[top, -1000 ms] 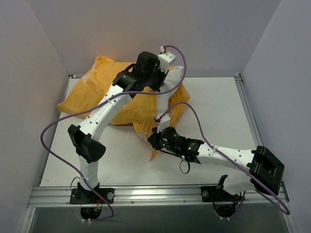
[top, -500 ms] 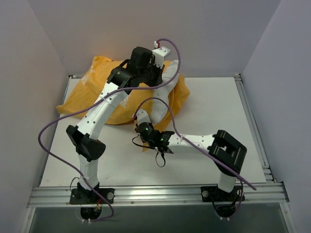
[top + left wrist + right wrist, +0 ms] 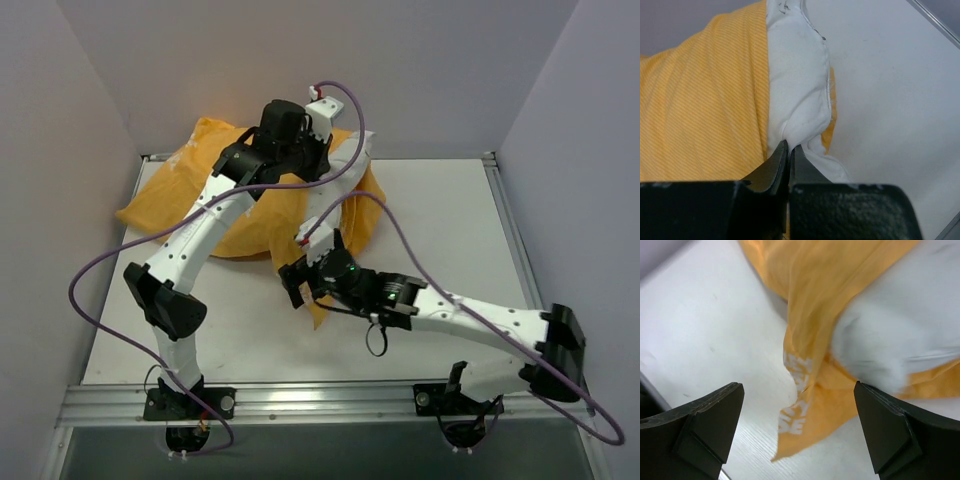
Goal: Remove the pillowcase from the pillow
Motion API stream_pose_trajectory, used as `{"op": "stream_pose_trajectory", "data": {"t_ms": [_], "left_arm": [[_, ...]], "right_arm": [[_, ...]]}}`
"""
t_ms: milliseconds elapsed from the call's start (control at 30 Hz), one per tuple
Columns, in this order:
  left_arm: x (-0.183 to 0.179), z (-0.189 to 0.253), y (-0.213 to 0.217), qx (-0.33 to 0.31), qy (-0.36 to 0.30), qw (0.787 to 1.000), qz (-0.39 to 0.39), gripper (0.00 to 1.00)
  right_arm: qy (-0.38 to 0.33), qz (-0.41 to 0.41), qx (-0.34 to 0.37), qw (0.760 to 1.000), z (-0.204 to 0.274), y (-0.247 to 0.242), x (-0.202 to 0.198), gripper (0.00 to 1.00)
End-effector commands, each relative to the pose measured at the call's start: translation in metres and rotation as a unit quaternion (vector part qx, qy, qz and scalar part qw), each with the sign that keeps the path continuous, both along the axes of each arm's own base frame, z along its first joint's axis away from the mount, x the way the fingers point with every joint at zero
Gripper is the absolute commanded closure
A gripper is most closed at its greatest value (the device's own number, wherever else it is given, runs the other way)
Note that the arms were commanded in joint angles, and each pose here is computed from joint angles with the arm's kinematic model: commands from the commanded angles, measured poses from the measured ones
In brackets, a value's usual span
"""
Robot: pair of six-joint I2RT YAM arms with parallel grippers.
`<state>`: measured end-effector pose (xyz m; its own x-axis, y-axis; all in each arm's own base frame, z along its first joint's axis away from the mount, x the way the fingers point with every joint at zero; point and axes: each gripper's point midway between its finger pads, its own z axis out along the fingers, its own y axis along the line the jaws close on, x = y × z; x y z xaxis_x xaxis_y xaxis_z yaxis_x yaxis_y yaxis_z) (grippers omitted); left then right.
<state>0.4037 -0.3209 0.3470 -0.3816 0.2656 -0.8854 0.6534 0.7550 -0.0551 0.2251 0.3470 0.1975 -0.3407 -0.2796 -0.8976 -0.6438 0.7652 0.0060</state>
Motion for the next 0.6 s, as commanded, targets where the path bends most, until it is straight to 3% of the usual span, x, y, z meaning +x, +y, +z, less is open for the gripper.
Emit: {"op": "stream_pose_trajectory", "data": {"t_ms": [0,167,267,400,567], "left_arm": [[0.003,0.054,-0.003,-0.052,-0.074,0.996,-0.003,0.98],[0.007,0.047,-0.005,-0.046,-0.072,0.996,-0.001,0.98],[0.006,0.044,-0.008,-0.045,-0.068,0.997,-0.009,0.98],[0.005,0.043,-0.009,-0.044,-0.067,0.997,-0.01,0.98],[0.006,0.04,-0.011,-0.043,-0.065,0.997,-0.01,0.98]], "right_arm": [[0.009,0.028,0.111,0.993,0.074,-0.025,-0.01,0.0],[-0.004,-0.057,0.209,0.976,0.11,-0.085,0.016,0.0],[0.036,-0.077,0.257,0.963,0.103,-0.094,0.04,0.0],[0.121,-0.08,0.345,0.927,0.097,-0.089,0.073,0.0],[0.059,-0.064,0.415,0.906,0.134,-0.084,0.095,0.0]]}}
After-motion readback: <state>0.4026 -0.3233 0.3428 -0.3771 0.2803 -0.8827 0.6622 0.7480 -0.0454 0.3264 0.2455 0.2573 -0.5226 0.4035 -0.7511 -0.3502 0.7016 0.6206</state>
